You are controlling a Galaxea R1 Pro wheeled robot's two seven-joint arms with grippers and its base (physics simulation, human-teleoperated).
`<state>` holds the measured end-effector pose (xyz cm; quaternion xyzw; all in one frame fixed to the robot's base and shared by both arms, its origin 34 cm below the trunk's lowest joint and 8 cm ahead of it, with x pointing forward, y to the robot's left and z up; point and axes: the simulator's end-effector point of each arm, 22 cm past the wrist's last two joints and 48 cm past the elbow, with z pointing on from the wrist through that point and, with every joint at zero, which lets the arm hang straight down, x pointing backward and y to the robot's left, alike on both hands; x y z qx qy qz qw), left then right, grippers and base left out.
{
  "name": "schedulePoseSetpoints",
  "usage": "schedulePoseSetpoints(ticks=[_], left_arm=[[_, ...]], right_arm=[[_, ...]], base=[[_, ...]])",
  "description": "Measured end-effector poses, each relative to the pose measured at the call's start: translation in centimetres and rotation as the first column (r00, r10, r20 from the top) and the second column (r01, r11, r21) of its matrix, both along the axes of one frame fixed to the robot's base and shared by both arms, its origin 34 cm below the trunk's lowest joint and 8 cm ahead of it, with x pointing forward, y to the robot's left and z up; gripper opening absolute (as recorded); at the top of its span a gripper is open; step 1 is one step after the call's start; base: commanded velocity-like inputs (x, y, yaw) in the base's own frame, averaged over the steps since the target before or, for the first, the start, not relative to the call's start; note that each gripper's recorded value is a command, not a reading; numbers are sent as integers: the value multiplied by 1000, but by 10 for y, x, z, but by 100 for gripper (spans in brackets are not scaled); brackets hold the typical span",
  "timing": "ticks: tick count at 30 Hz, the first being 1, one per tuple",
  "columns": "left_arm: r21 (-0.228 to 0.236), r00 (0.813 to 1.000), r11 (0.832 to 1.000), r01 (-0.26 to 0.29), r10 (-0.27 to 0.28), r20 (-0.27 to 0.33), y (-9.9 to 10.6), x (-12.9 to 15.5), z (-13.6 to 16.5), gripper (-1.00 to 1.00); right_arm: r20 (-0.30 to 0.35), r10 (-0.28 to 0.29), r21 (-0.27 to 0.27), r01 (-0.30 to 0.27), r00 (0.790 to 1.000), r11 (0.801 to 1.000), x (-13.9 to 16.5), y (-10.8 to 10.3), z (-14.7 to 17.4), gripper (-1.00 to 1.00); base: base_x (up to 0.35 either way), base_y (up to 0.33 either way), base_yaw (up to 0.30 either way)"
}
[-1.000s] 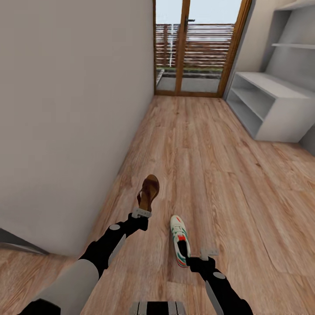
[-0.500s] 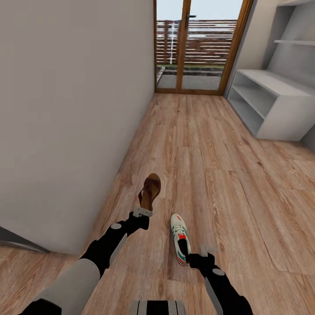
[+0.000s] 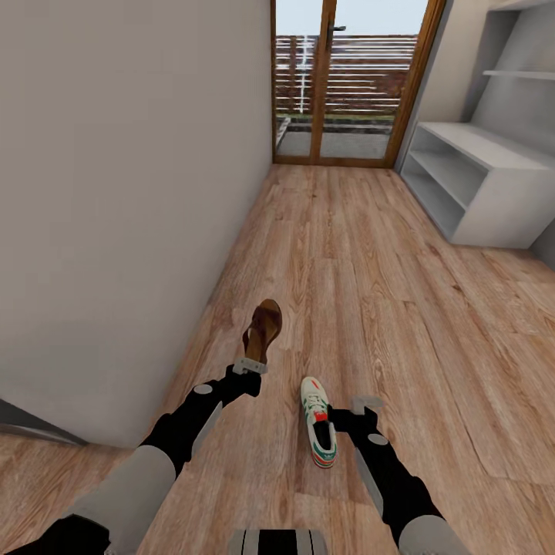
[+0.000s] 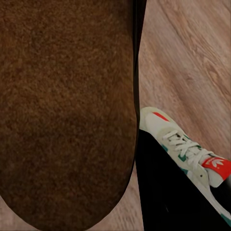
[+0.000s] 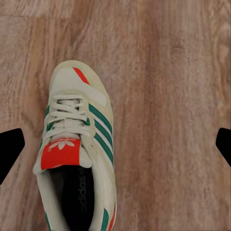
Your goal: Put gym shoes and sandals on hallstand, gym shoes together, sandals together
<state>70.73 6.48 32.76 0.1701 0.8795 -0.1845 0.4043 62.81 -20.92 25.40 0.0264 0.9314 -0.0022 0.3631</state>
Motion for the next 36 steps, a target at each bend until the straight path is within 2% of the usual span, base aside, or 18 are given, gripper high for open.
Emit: schedulePoseSetpoints(ticks=[3, 4, 7, 17, 28, 36], left_arm=[[3, 1000, 1000, 1, -1, -16, 0, 0, -1, -100], [4, 1000, 1000, 3, -3, -27, 0, 0, -1, -100], [5, 1000, 1000, 4, -3, -30, 0, 0, -1, -100], [4, 999, 1000, 5, -5, -33, -2, -1, -1, -100], [-1, 1000, 1000, 5, -5, -2, -6, 7, 10, -100], [3, 1000, 1000, 5, -5, -2, -4, 7, 9, -100]], right_arm=[[-20, -6, -9, 6, 1000, 1000, -6, 0, -7, 100], [-69, -3, -9, 2, 998, 1000, -23, 2, -24, 100], [-95, 1, -8, -2, 996, 1000, -33, 4, -33, 100], [-78, 4, -4, -4, 997, 1000, -35, 4, -36, 100], [-104, 6, -3, -7, 995, 1000, -45, 6, -45, 100], [-106, 3, -4, -4, 994, 1000, -46, 4, -46, 100]], base=[[0, 0, 0], [0, 0, 0], [0, 0, 0], [105, 0, 0], [23, 0, 60], [1, 0, 63]])
